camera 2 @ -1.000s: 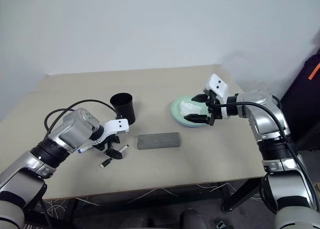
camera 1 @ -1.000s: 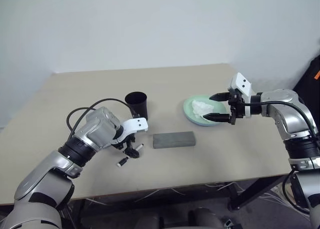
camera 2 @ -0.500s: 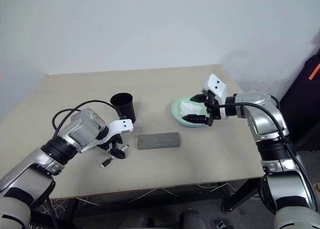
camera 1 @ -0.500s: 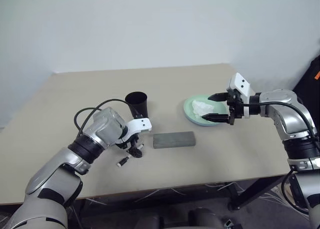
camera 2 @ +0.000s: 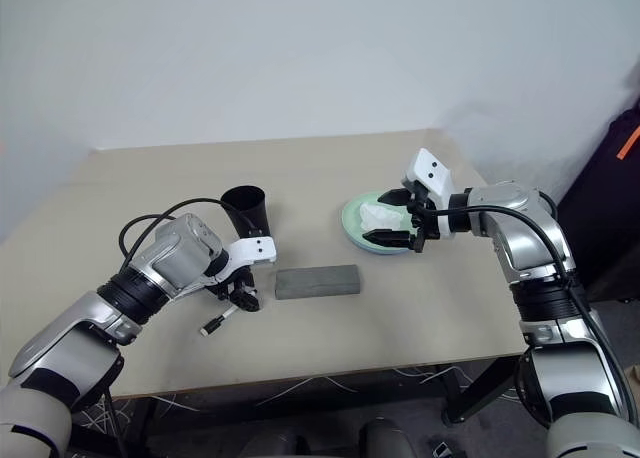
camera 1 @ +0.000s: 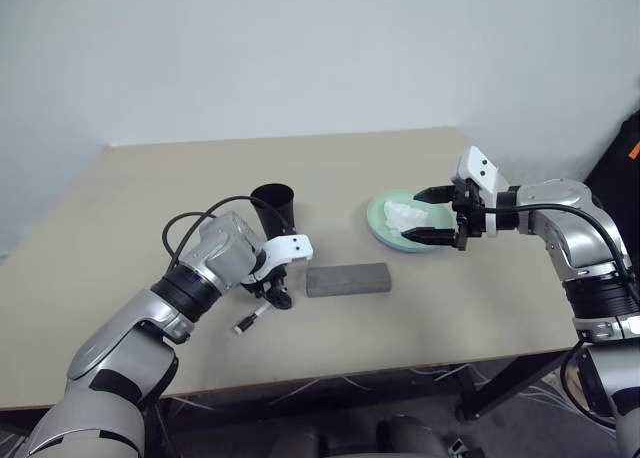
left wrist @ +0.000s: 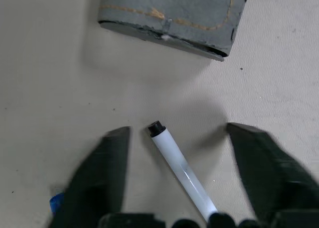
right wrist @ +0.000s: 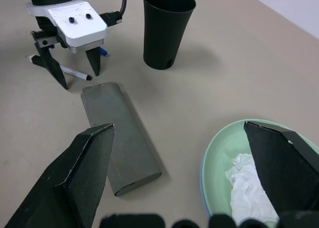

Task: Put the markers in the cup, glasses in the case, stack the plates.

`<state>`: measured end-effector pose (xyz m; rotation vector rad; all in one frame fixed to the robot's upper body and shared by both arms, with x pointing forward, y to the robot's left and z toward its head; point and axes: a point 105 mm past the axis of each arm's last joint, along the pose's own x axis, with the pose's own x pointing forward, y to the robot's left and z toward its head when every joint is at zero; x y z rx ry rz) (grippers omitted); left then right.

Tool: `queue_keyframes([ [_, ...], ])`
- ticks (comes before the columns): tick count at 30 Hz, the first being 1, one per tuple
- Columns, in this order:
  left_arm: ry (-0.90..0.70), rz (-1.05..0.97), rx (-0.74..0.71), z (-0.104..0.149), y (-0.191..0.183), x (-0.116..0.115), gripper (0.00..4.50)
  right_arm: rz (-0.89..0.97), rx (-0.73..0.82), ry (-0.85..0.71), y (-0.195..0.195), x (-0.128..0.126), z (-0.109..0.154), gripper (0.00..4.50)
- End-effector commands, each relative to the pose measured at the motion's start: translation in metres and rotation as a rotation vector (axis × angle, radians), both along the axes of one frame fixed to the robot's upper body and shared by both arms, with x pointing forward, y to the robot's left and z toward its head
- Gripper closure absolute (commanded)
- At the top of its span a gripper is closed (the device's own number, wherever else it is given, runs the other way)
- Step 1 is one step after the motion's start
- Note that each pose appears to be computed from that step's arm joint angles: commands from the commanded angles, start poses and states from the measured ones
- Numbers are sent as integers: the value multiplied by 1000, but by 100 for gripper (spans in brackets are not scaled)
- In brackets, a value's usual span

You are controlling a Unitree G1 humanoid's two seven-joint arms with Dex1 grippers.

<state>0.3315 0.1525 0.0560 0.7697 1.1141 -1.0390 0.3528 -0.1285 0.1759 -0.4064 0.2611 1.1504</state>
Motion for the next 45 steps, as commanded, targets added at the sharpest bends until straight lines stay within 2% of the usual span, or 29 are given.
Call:
queue_keyframes([
  [1, -31, -3, 31, 6, 5, 5, 281, 22, 19, -53, 5, 0, 17, 0],
  [5, -13, -4, 40, 2, 9, 2, 425, 21, 20, -53, 5, -1, 17, 0],
  [6, -8, -4, 42, 1, 11, 0, 447, 21, 20, -53, 5, -1, 17, 0],
  [13, 1, -7, 42, -4, 15, -6, 447, 23, 21, -52, 5, -1, 17, 0],
  [17, -15, -12, -36, 7, 4, -6, 447, 28, 20, -51, 6, -1, 17, 0],
  [26, -118, -8, -325, 81, -32, 5, 447, 31, 16, -52, 5, -1, 17, 0],
  [32, -346, 31, -676, 163, -62, 33, 447, 36, 15, -53, 5, -1, 17, 0],
  [36, -657, 178, -862, 209, -55, 76, 447, 43, 19, -56, 8, 0, 19, 0],
  [39, -856, 267, -964, 227, -42, 98, 447, 50, 33, -61, 10, -1, 22, 0],
  [42, -964, 316, -1099, 239, -28, 105, 447, 52, 75, -71, 9, -1, 31, 0],
  [45, -1024, 339, -1157, 238, -17, 110, 447, 32, 117, -92, 4, 2, 43, 0],
])
